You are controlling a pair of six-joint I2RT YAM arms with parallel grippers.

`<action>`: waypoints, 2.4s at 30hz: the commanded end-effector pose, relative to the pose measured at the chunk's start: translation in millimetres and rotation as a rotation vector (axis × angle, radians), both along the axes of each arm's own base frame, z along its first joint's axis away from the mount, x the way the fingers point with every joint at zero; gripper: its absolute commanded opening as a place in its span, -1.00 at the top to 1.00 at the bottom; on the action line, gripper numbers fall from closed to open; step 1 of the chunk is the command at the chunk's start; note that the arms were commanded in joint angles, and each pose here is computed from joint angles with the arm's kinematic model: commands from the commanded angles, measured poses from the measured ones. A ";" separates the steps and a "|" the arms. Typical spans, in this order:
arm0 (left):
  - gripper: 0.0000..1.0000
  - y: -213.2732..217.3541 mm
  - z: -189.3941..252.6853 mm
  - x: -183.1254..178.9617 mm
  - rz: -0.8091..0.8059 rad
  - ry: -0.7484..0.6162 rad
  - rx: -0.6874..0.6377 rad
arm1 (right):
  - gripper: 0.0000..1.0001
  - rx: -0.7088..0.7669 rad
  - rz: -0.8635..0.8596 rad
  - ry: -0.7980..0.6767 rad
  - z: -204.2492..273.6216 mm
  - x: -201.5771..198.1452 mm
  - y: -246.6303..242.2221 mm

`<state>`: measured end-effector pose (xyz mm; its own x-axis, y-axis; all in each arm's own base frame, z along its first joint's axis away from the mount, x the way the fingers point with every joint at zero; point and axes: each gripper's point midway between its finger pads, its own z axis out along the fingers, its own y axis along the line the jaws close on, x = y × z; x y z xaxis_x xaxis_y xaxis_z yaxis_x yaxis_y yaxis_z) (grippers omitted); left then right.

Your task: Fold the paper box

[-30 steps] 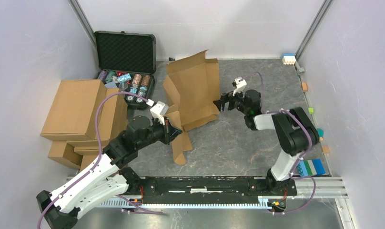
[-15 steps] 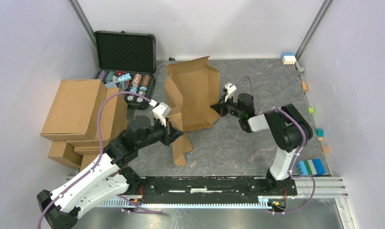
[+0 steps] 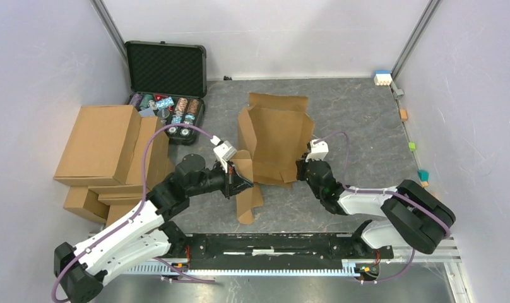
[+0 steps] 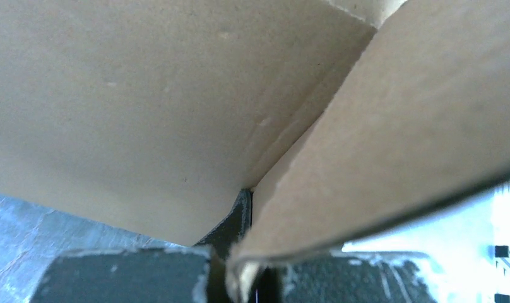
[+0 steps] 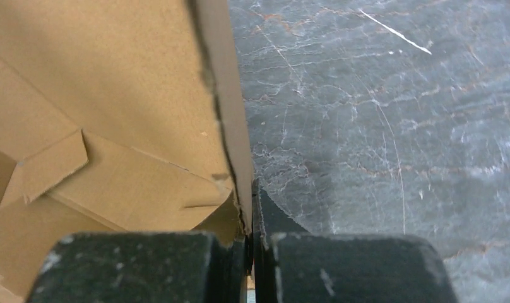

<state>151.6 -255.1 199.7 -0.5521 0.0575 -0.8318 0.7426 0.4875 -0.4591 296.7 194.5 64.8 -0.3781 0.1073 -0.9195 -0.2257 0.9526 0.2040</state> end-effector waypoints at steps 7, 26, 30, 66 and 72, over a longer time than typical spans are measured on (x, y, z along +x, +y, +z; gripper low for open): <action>0.96 -12.2 -22.5 -18.1 -0.050 0.127 -0.020 | 1.00 -0.111 -0.053 0.082 -18.8 -25.2 23.1; 0.96 -33.3 26.8 -23.1 -0.108 0.233 -0.104 | 1.00 -0.066 -0.136 0.396 -8.6 -47.1 42.4; 0.95 -26.6 28.7 -14.2 -0.053 0.240 -0.060 | 0.88 -0.051 -0.018 0.370 -3.6 -56.5 46.9; 0.96 -32.5 12.0 -32.2 -0.252 0.146 0.066 | 0.47 -0.084 0.374 -0.032 32.2 -65.6 44.0; 0.96 -31.3 9.2 -32.3 -0.257 0.156 0.093 | 0.08 -0.047 0.417 -0.038 34.6 -62.0 45.8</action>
<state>121.3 -291.6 219.9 -0.6201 0.2238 -0.7519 0.7768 0.3095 -0.5485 230.1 226.5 78.4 -0.4109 -0.1375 -0.9013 -0.5359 0.8362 0.1167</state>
